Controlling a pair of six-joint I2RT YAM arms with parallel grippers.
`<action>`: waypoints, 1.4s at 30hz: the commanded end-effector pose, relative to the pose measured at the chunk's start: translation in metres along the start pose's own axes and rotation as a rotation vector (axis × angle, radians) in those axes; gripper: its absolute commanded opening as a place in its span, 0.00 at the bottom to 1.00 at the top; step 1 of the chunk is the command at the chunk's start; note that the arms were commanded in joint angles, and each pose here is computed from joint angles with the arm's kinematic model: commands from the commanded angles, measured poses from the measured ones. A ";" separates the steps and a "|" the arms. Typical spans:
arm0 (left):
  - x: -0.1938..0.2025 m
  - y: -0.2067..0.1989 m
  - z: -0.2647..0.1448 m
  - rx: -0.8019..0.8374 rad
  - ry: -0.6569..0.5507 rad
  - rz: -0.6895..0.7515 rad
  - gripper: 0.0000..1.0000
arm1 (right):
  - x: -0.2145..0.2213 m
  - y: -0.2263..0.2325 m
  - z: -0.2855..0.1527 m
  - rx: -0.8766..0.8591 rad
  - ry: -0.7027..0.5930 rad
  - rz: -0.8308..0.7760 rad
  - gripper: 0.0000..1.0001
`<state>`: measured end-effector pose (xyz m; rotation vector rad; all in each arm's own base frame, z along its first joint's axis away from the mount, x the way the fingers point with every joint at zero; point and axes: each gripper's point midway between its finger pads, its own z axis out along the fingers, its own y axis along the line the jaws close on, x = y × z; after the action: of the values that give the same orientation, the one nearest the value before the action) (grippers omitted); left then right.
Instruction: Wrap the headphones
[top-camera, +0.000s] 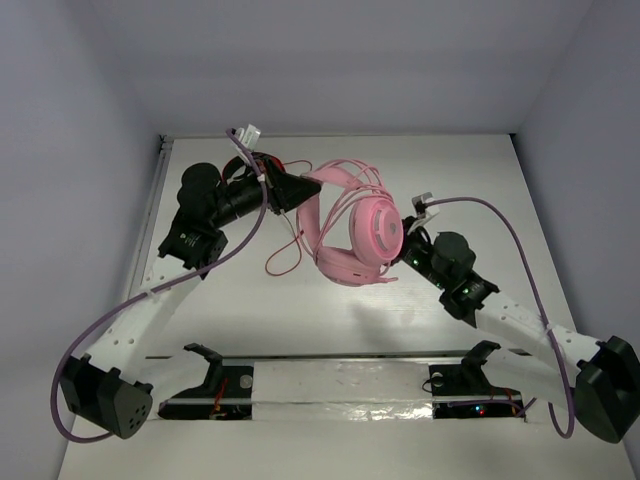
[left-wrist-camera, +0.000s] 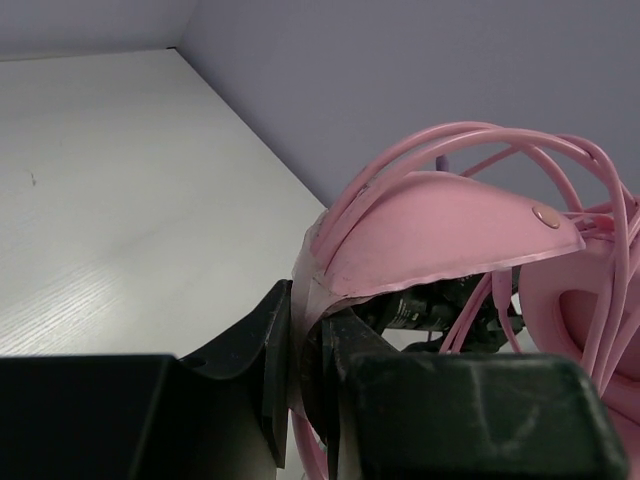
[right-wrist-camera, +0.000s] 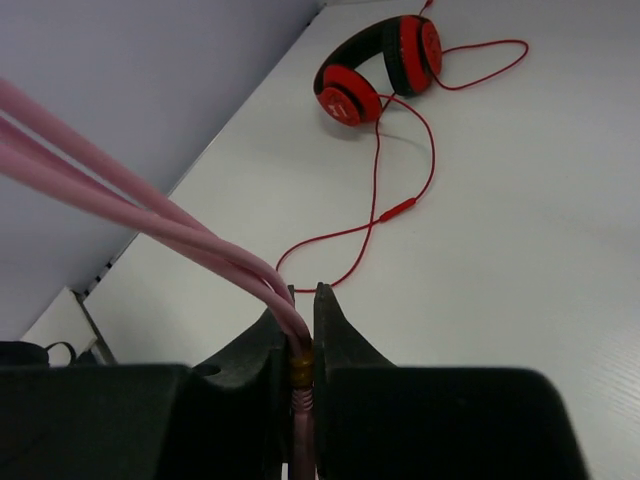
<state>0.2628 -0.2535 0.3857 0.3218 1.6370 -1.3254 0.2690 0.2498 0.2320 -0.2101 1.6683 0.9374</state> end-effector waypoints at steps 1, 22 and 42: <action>-0.040 -0.034 -0.002 0.101 -0.137 -0.011 0.00 | -0.001 0.004 0.001 -0.023 -0.003 0.030 0.01; -0.048 0.078 -0.014 -0.114 -0.638 -0.427 0.00 | 0.024 0.067 0.013 -0.220 0.049 0.425 0.00; -0.019 0.145 -0.045 -0.524 -0.817 -0.265 0.00 | 0.035 0.136 0.007 -0.480 0.095 0.889 0.05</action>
<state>0.3491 -0.1909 0.2537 -0.5818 1.5327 -0.9828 0.2057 0.3537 0.2404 0.2269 1.6859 1.8592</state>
